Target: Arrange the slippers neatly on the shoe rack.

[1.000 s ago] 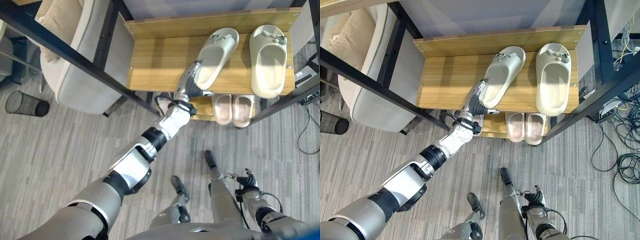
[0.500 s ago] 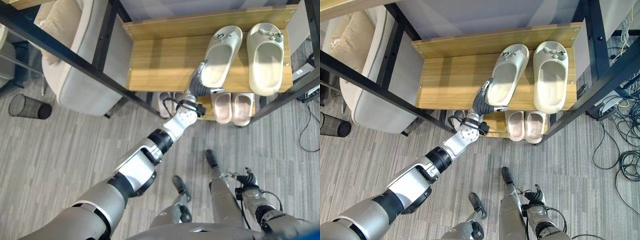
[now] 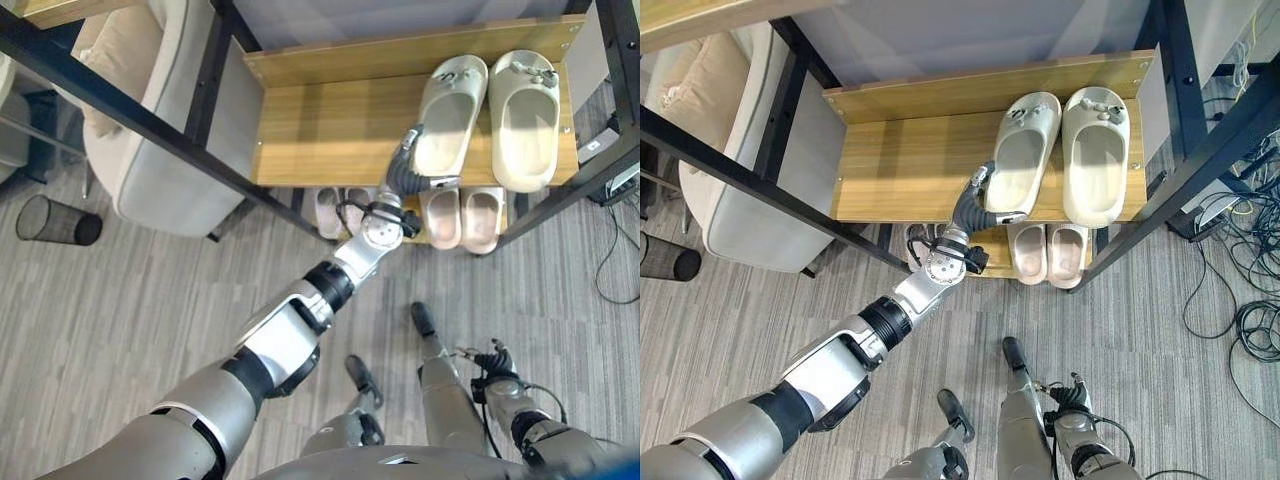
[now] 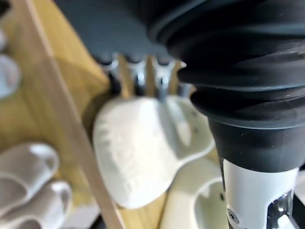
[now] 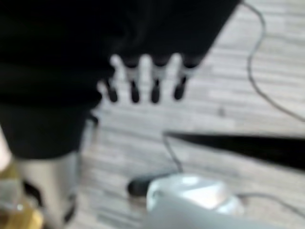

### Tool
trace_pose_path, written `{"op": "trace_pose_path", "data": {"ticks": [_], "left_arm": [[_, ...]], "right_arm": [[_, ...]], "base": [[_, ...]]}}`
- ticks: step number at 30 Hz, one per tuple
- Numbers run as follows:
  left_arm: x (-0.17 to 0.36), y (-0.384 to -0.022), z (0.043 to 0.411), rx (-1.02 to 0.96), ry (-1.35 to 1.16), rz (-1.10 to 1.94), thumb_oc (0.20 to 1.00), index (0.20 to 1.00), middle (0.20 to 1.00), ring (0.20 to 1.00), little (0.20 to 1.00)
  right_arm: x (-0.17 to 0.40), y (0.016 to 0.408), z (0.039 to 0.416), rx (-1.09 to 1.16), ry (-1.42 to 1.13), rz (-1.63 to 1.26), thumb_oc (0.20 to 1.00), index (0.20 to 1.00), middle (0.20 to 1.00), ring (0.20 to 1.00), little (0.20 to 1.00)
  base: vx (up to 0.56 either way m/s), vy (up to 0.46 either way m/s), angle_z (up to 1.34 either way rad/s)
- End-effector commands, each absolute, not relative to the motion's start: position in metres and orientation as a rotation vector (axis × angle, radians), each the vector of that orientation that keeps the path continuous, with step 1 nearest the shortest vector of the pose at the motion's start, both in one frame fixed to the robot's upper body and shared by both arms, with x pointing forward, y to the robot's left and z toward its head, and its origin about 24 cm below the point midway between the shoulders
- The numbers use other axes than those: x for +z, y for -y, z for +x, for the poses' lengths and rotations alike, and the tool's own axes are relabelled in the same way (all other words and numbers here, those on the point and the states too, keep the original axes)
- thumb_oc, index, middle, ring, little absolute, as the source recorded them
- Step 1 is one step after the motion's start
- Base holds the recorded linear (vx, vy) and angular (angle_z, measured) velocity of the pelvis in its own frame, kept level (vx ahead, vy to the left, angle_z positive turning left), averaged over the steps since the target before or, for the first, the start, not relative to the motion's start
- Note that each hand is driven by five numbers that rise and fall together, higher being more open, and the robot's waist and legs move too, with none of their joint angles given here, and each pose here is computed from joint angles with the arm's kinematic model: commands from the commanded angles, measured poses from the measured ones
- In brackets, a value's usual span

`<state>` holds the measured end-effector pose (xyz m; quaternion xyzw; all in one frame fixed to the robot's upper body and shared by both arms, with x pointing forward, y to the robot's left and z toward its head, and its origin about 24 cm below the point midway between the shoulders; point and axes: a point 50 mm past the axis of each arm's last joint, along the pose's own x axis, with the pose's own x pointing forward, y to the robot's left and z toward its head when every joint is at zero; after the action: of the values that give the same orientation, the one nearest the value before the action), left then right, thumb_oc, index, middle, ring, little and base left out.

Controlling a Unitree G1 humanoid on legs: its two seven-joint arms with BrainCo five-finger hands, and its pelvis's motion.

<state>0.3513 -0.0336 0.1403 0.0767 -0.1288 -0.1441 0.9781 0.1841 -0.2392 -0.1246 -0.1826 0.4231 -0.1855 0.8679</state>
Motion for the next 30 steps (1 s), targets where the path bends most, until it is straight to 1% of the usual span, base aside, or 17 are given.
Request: {"op": "trace_pose_path", "data": {"ticks": [1, 13, 17, 23, 28, 29, 30], "left_arm": [[0.14, 0.074, 0.334, -0.428, 0.213, 0.081, 1.0, 1.0, 1.0, 1.0, 1.0], [0.143, 0.086, 0.327, -0.468, 0.196, 0.026, 1.0, 1.0, 1.0, 1.0, 1.0], [0.139, 0.085, 0.328, -0.466, 0.196, 0.072, 1.0, 1.0, 1.0, 1.0, 1.0], [0.138, 0.067, 0.344, -0.369, 0.24, 0.277, 1.0, 1.0, 1.0, 1.0, 1.0], [0.14, 0.062, 0.347, -0.346, 0.249, 0.294, 1.0, 1.0, 1.0, 1.0, 1.0], [0.161, 0.042, 0.353, -0.319, 0.387, 0.302, 1.0, 1.0, 1.0, 1.0, 1.0], [0.162, 0.036, 0.353, -0.321, 0.417, 0.322, 1.0, 1.0, 1.0, 1.0, 1.0]], "right_arm": [[-0.123, 0.252, 0.181, -0.407, -0.904, -0.435, 1.0, 1.0, 1.0, 1.0, 1.0], [-0.122, 0.253, 0.183, -0.404, -0.907, -0.435, 1.0, 1.0, 1.0, 1.0, 1.0], [-0.123, 0.252, 0.181, -0.403, -0.908, -0.431, 1.0, 1.0, 1.0, 1.0, 1.0], [-0.126, 0.25, 0.177, -0.389, -0.928, -0.423, 1.0, 1.0, 1.0, 1.0, 1.0], [-0.129, 0.251, 0.172, -0.391, -0.947, -0.42, 1.0, 1.0, 1.0, 1.0, 1.0], [-0.141, 0.251, 0.145, -0.386, -1.043, -0.408, 1.0, 1.0, 1.0, 1.0, 1.0], [-0.142, 0.251, 0.139, -0.391, -1.059, -0.401, 1.0, 1.0, 1.0, 1.0, 1.0]], "base": [[0.0, 0.0, 0.0], [0.0, -0.005, 0.0], [0.0, -0.003, -0.01], [-0.02, -0.061, 0.01], [0.0, -0.029, 0.02], [0.0, -0.112, -0.06], [0.0, -0.133, -0.09]]}}
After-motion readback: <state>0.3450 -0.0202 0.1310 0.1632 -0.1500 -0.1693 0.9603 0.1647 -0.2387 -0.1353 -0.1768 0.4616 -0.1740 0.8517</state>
